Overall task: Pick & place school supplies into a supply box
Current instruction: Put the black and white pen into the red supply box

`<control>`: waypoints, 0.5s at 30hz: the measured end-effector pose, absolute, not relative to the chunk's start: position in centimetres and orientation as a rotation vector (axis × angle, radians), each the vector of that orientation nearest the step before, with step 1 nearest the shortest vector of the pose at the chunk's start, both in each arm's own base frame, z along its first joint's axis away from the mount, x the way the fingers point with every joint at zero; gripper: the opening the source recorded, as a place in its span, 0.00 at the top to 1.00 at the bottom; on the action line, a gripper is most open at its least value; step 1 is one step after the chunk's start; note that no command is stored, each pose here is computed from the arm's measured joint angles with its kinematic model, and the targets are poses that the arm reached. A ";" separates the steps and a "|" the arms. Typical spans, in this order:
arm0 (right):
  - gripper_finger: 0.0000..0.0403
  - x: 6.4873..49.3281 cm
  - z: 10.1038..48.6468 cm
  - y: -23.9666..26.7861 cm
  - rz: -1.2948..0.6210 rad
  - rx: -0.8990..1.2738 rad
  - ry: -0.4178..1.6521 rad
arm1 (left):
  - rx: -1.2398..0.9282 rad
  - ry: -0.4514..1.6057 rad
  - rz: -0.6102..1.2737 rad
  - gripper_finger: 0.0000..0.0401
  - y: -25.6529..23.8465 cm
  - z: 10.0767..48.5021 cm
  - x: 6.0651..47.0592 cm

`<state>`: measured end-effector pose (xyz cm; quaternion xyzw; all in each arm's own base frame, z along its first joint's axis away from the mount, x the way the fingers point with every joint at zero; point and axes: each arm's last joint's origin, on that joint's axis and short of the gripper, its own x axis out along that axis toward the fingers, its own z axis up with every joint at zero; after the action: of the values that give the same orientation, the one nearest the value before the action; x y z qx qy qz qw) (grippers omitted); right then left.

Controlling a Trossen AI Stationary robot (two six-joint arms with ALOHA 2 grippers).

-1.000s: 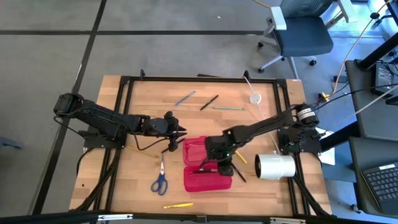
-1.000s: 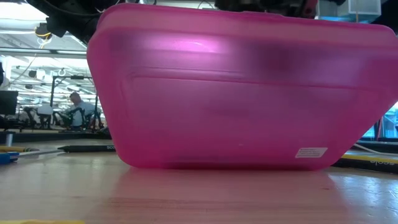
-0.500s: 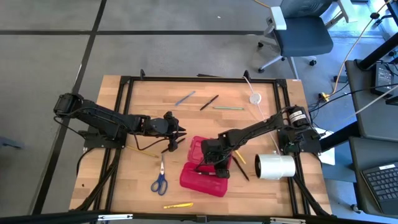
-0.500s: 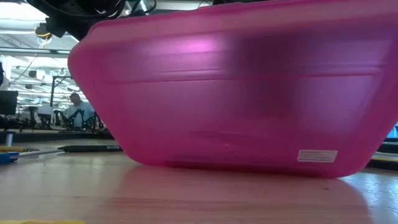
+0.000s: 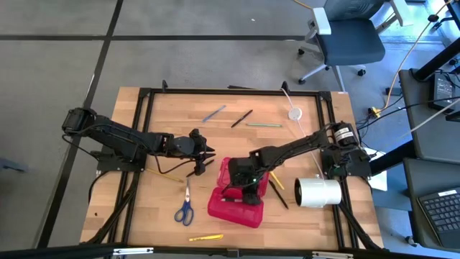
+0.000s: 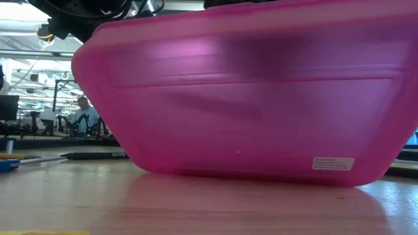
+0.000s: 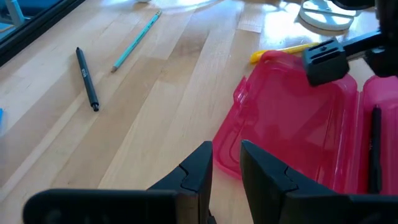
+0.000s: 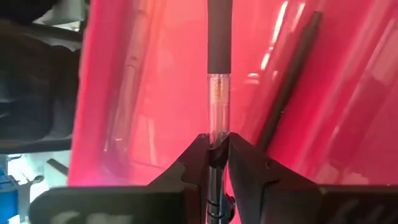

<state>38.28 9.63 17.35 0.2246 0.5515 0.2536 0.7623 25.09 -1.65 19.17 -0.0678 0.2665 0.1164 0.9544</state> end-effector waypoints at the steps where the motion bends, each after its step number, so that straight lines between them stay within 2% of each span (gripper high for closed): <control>1: 0.86 38.3 17.3 9.9 0.552 0.497 1.190 | -0.138 0.541 0.237 0.81 -1.6 19.2 25.1; 10: 0.86 38.0 16.8 11.3 0.555 0.509 1.173 | -0.137 0.541 0.237 0.81 -1.6 19.2 25.1; 15: 0.86 38.1 16.4 11.6 0.457 0.440 1.156 | -0.138 0.541 0.236 0.81 -1.7 19.2 25.1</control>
<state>38.07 11.55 16.38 0.2046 0.5369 0.2123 0.7904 25.09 -1.65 19.18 -0.0678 0.2665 0.1164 0.9544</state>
